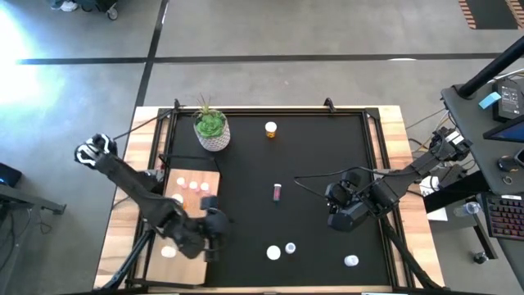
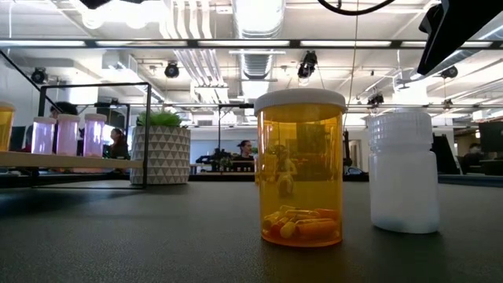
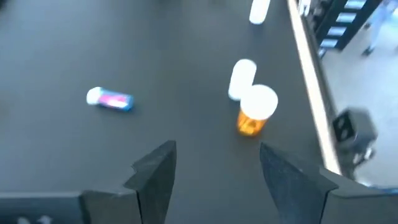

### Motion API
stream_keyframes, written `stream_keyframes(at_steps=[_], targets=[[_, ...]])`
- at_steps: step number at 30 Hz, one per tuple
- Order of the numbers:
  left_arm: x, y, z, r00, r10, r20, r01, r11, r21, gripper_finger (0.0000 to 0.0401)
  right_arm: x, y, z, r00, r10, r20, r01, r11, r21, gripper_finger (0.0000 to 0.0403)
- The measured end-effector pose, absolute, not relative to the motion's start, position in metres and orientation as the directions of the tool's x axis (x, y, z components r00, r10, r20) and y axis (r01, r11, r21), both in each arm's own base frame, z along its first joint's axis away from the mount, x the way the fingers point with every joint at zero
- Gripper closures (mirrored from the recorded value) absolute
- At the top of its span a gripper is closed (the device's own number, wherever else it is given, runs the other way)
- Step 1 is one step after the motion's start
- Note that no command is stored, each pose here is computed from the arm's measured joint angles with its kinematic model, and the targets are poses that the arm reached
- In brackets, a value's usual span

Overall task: Pick and place medicine bottles onto shelf by color
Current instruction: Put the bottom orange pill bottle on the shelf aligned with the other orange pill bottle

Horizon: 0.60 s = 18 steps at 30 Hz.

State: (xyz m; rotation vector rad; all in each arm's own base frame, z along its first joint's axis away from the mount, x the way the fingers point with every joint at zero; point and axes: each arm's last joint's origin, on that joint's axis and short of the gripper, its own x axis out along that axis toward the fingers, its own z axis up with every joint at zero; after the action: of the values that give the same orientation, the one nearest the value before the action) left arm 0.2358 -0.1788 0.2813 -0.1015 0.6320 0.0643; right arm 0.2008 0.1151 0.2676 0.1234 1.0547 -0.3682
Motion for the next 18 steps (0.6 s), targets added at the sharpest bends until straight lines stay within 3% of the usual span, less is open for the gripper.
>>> stream_keyframes(at_steps=[5, 9, 18], targets=[[0.268, -0.193, 0.27, 0.851, -0.007, -0.525, -0.1, 0.979, -0.176, 0.0182, 0.201, 0.115, 0.268, 0.439, -0.237, -0.867, 0.354, 0.932, -0.075, 0.0209], [0.289, -0.203, 0.255, 0.869, -0.026, -0.494, -0.095, 0.971, -0.218, 0.0157, 0.201, 0.115, 0.268, 0.439, -0.237, -0.867, 0.354, 0.932, -0.075, 0.0209], [0.326, -0.225, 0.219, 0.845, -0.006, -0.534, -0.08, 0.987, -0.137, 0.012, 0.201, 0.115, 0.268, 0.44, -0.236, -0.867, 0.354, 0.932, -0.075, 0.0209]])
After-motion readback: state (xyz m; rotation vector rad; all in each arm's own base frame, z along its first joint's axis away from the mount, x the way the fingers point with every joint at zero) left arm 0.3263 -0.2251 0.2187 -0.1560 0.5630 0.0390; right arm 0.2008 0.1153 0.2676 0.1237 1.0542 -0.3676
